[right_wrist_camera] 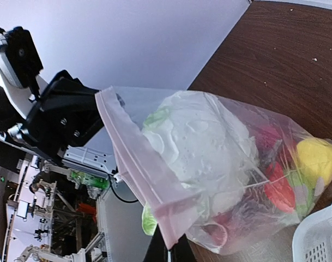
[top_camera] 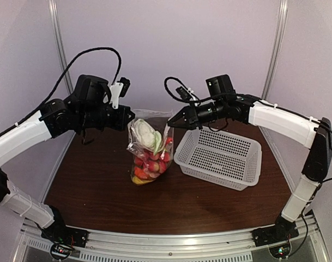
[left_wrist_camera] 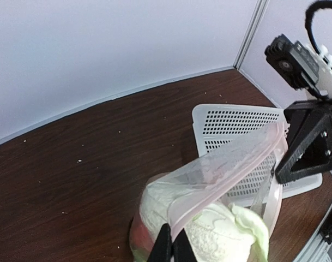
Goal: Place the food in the zip-top bag and seal the zipper
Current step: Adjust the zipper food storage bag.
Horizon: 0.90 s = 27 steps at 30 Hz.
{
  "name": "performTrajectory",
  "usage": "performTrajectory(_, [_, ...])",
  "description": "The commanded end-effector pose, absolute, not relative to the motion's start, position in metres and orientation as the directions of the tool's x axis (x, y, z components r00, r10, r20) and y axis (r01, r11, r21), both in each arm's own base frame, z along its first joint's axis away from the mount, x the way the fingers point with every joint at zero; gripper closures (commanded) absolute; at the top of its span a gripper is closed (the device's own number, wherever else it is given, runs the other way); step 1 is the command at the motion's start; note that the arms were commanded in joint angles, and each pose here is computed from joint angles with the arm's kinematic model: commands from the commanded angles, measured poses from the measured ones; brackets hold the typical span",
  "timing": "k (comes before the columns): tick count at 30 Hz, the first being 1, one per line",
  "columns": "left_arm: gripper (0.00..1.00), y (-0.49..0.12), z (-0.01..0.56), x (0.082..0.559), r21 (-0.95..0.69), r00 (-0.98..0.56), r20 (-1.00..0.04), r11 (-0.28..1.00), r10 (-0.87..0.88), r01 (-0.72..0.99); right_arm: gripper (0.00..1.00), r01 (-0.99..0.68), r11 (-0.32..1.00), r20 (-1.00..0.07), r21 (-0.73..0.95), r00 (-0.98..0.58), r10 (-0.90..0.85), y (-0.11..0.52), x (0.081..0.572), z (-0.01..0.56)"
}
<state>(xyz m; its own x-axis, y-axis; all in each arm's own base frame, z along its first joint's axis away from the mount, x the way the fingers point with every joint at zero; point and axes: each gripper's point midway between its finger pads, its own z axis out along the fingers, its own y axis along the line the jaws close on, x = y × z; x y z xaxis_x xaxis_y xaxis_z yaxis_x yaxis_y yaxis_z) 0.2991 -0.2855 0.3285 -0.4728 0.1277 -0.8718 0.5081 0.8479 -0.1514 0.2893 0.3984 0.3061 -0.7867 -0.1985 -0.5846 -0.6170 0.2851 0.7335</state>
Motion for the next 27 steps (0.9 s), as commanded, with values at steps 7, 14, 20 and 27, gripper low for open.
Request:
performTrajectory(7, [1.0,-0.278,0.375,0.305,-0.029,-0.296,-0.941,0.833,0.164,0.553,1.0,-0.545,0.028,-0.543,0.838,-0.837,-0.068,0.405,0.306,0.376])
performTrajectory(14, [1.0,-0.36,0.286,0.279,-0.184,-0.489,-0.817,0.665,0.305,0.723,1.0,-0.571,0.07,-0.569,0.818,-0.821,-0.04,0.396,0.309,0.396])
performTrajectory(20, [1.0,-0.329,0.282,0.308,-0.074,-0.48,-0.827,0.788,0.294,0.611,1.0,-0.542,-0.153,-0.548,0.826,-0.836,0.004,0.392,0.296,0.445])
performTrajectory(27, [1.0,-0.304,0.42,0.299,-0.132,-0.258,-0.965,0.791,0.033,0.597,1.0,-0.559,-0.019,-0.558,0.829,-0.829,0.029,0.384,0.329,0.424])
